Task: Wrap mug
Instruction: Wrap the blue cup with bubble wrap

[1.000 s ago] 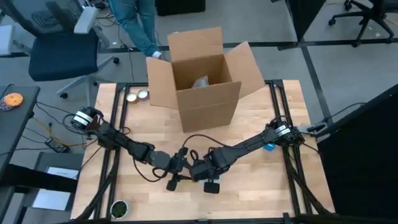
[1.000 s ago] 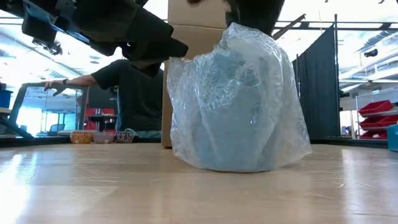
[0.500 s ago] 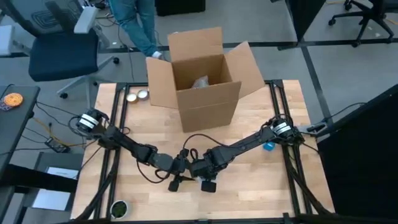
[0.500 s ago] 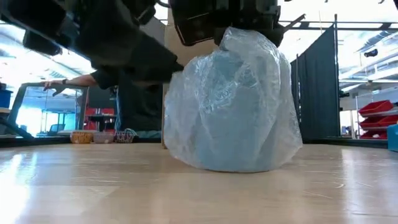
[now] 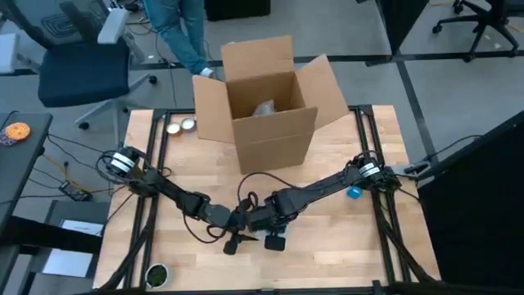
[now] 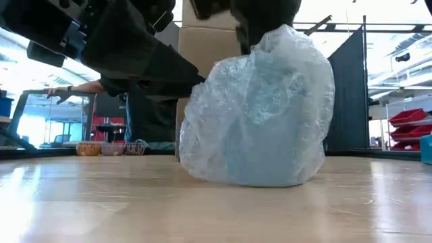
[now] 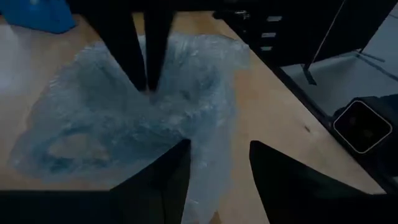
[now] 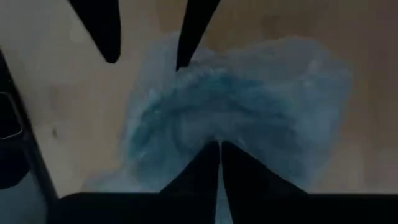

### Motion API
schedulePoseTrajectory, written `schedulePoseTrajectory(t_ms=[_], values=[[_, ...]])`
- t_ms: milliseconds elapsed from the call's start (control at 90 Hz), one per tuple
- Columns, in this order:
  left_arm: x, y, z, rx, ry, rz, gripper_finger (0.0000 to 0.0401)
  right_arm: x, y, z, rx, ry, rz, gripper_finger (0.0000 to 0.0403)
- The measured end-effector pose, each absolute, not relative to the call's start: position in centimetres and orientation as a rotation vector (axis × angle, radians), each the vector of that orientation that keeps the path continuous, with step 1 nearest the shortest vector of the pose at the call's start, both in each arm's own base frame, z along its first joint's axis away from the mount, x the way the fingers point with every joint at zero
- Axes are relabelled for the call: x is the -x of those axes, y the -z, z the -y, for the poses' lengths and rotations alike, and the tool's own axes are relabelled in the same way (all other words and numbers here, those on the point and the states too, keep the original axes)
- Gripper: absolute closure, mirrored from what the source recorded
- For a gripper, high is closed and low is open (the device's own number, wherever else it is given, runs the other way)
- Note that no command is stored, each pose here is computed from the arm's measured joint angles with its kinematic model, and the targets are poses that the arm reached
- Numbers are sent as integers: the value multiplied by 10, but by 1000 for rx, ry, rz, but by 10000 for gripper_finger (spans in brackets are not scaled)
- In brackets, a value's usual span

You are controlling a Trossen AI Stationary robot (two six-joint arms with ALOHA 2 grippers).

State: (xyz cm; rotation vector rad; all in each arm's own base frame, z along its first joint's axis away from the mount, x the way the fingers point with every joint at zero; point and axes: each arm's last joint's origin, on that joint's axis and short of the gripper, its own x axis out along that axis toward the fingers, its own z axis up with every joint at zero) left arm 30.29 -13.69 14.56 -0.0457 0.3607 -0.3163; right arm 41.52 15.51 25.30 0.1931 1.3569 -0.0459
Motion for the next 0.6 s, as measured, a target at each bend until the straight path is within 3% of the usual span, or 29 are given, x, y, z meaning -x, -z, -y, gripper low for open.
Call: schedulePoseTrajectory(t_ms=[167, 600], values=[[-305, -150, 138, 42, 319, -343, 249, -419, -259, -167, -173, -10, -1267, 403], [-271, -210, 128, 15, 368, -383, 249, -415, -213, -161, -128, 4, -1320, 403]])
